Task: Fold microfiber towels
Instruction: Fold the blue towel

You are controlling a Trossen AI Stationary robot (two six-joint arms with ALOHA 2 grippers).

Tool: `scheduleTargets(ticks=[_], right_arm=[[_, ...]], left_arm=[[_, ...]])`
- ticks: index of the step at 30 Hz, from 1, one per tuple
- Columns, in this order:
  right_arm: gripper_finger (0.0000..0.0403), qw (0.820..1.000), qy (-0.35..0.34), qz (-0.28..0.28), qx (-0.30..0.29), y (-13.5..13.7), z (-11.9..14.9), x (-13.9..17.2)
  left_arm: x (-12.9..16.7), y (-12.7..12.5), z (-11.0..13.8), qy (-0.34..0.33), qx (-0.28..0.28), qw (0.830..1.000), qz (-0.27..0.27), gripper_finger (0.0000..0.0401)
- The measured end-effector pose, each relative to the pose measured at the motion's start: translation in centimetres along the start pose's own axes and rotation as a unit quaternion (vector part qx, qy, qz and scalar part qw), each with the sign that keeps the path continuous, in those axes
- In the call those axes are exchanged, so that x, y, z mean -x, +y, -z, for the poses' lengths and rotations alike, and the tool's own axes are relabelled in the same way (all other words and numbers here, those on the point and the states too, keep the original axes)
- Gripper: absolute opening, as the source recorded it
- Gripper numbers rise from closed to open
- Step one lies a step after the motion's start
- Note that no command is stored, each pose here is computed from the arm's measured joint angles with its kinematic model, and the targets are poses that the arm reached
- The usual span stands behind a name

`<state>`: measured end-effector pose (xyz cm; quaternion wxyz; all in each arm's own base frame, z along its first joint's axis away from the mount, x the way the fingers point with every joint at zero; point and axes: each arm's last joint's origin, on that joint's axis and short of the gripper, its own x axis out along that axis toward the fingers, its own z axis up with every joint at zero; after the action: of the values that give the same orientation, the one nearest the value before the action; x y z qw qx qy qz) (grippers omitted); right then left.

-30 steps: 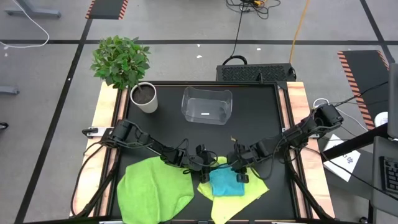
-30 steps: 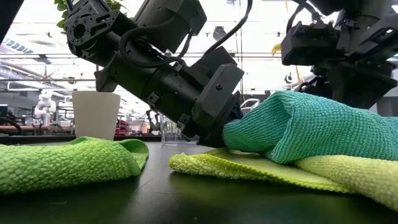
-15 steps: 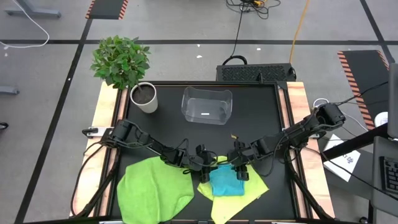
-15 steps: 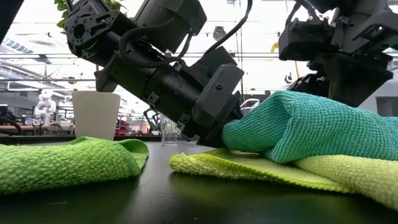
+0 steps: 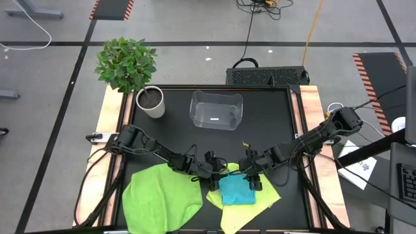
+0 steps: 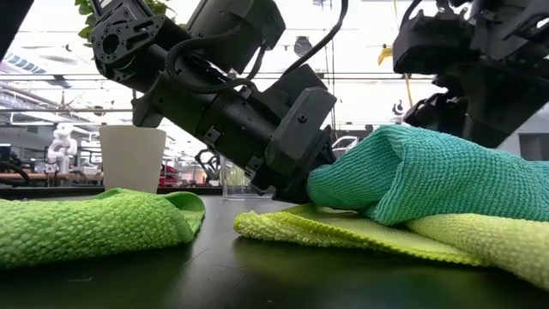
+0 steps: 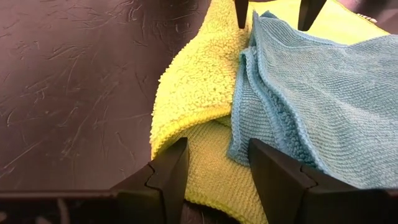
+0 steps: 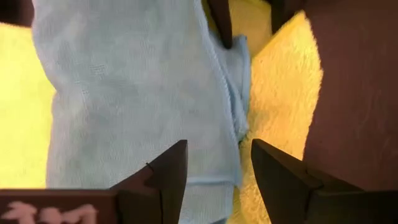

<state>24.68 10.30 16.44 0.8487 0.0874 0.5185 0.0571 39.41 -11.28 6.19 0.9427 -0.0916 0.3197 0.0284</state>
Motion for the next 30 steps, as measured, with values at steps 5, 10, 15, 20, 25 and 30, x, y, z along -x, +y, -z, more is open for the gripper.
scheduleTargets(ticks=[5, 10, 15, 20, 25, 30], right_arm=[[0.0160, 1.000, 0.009, 0.004, -0.006, -0.04, 0.19, -0.01], [0.0139, 1.000, 0.007, 0.004, -0.010, -0.02, 0.17, -0.01], [0.0111, 1.000, 0.012, 0.004, -0.012, 0.09, 0.28, -0.46], [0.0097, 1.000, 0.019, 0.004, -0.012, 0.19, 0.41, -0.91], [0.0083, 1.000, 0.018, 0.004, -0.018, 0.20, 0.39, -0.89], [0.0047, 0.999, 0.018, 0.004, -0.031, 0.20, 0.40, -0.89]], left_arm=[[0.00, 0.01, 0.00, 0.000, 0.000, 1.000, 0.000, 0.0172], [0.00, 0.01, 0.00, 0.000, 0.000, 1.000, -0.001, 0.0172], [0.00, 0.01, 0.00, 0.000, 0.000, 1.000, -0.001, 0.0172], [0.00, 0.02, -0.02, -0.001, 0.000, 1.000, -0.002, 0.0172], [0.00, 0.02, -0.02, -0.002, 0.000, 1.000, -0.003, 0.0172], [0.00, 0.03, -0.03, -0.002, 0.000, 1.000, -0.003, 0.0172]])
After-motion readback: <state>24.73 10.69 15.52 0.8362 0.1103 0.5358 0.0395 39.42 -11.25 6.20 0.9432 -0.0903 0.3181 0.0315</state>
